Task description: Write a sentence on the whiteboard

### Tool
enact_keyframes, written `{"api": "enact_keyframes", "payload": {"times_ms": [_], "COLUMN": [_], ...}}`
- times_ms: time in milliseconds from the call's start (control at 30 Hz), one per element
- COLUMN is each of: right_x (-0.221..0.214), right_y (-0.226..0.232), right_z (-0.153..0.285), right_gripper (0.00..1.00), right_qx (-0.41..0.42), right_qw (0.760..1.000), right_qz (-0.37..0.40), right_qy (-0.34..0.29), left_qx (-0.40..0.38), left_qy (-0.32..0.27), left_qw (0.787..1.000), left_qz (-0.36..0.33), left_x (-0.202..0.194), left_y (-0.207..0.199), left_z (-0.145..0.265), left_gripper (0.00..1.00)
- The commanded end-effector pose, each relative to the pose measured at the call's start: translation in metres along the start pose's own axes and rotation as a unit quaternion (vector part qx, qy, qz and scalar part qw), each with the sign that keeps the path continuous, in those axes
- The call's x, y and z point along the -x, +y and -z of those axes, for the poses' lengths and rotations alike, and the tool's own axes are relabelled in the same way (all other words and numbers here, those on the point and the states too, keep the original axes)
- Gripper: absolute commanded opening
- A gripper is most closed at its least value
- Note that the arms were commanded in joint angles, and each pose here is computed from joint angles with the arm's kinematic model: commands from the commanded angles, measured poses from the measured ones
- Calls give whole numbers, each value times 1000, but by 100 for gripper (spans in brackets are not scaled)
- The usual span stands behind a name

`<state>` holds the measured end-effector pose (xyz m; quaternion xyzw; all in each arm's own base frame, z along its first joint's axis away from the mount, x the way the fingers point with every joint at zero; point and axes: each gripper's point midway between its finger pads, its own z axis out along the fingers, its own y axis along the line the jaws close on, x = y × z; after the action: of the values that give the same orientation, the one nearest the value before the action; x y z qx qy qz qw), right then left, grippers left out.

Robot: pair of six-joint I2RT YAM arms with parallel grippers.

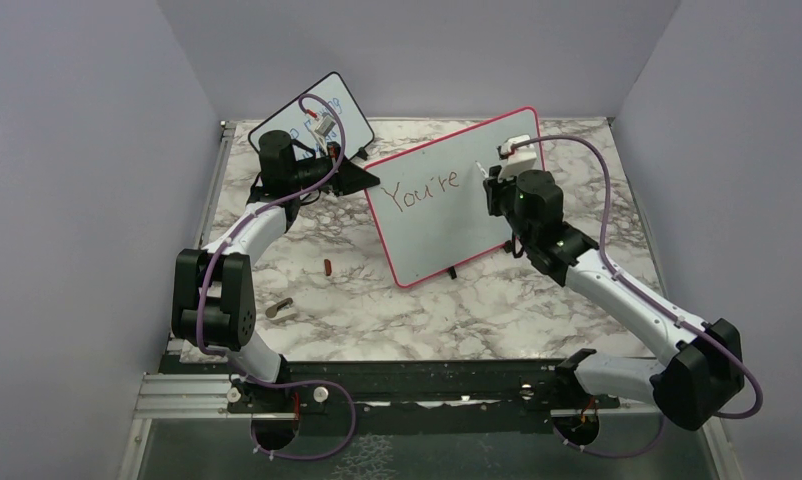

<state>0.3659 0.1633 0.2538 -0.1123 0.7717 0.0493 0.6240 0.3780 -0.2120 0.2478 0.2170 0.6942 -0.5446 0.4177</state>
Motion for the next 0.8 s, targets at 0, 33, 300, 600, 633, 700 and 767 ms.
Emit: {"api": "enact_keyframes", "payload": {"times_ms": [0, 33, 300, 600, 633, 700, 767], "right_x": [35, 36, 42, 31, 29, 23, 18], "right_y": [3, 3, 5, 4, 4, 4, 6], "right_z": [-7, -8, -19, -25, -25, -26, -26], "right_gripper": [1, 1, 1, 1, 1, 1, 1], "right_qx": [15, 15, 24, 25, 26, 26, 29], "right_qw": [999, 999, 998, 999, 999, 999, 1000], "right_qz": [3, 4, 3, 2, 2, 3, 3], "right_qy": [-45, -46, -49, -33, -30, -21, -12], "left_qx": [-24, -24, -24, -25, -25, -25, -25], "left_qy": [26, 26, 25, 26, 26, 26, 26], "left_qw": [999, 999, 999, 999, 999, 999, 999], "left_qz": [16, 16, 15, 16, 17, 17, 16], "left_x": [-14, -13, -13, -13, -14, -14, -13], "left_y": [-4, -4, -4, -4, -4, -4, -4], "left_z": [-5, -5, -5, -5, -5, -5, -5], "left_gripper": [0, 0, 0, 0, 0, 0, 0]}}
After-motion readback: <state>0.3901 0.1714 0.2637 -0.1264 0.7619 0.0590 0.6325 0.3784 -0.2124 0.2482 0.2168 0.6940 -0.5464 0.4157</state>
